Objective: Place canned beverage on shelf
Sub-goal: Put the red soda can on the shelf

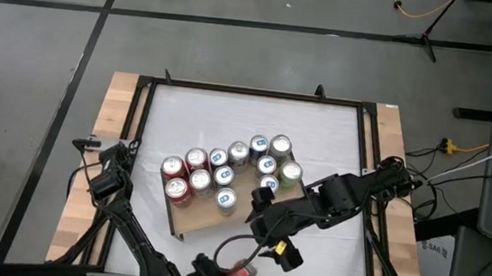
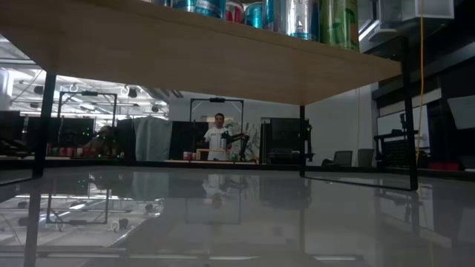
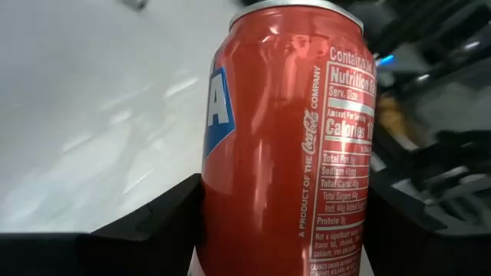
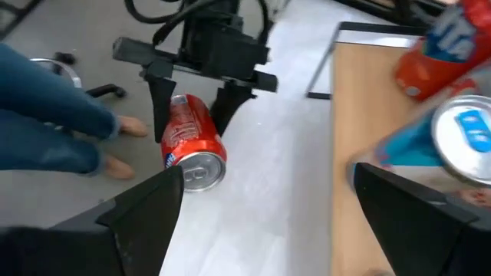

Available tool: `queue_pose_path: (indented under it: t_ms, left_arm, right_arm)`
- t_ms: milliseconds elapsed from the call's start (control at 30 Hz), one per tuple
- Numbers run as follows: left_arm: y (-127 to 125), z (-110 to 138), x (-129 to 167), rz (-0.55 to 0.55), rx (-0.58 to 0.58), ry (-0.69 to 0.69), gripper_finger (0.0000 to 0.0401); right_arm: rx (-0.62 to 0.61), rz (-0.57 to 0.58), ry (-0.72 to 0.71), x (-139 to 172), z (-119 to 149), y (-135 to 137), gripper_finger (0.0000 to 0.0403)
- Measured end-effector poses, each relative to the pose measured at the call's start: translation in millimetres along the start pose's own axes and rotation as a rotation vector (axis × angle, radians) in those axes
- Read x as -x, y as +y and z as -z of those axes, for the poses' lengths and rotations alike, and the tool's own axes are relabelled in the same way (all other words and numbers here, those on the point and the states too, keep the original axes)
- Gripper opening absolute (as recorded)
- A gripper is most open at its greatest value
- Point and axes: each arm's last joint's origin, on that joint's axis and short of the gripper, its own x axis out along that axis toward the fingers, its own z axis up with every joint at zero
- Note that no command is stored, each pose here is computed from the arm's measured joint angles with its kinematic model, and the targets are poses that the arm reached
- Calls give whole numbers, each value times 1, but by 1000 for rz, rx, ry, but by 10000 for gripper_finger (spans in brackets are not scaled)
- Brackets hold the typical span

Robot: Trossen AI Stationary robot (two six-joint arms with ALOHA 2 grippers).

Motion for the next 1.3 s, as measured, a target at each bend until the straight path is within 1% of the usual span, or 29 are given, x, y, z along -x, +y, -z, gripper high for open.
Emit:
queue_pose_path:
  t_ms: [100,267,433,533,667,867,1000,1133,1300]
  left_arm:
    - [-11,-7,-4,62,-17,-55,273]
    - [-25,-22,-13,145,-80,-122,273]
    - [-35,-35,-22,255,-127,-106,273]
    - [-39,-39,-26,325,-151,-67,273]
    - [-43,-43,-28,408,-174,-28,274]
    - [-45,-49,-32,458,-167,-25,274]
    - [-46,-57,-39,502,-145,-14,274]
    - [-47,-65,-46,561,-118,7,274]
    - [-48,-73,-51,590,-72,1,274]
  right_arm:
    - [1,-57,0,0,0,2,372]
    - [0,-169,2,0,0,5,372]
    - [7,-269,18,1,2,12,372]
    - [38,-286,20,0,2,23,372]
    - [117,-314,20,0,3,42,372]
    - [201,-343,35,2,8,70,372]
    - [254,-300,34,3,10,86,372]
    - [347,-255,29,4,13,99,372]
    - [511,-285,71,7,23,118,372]
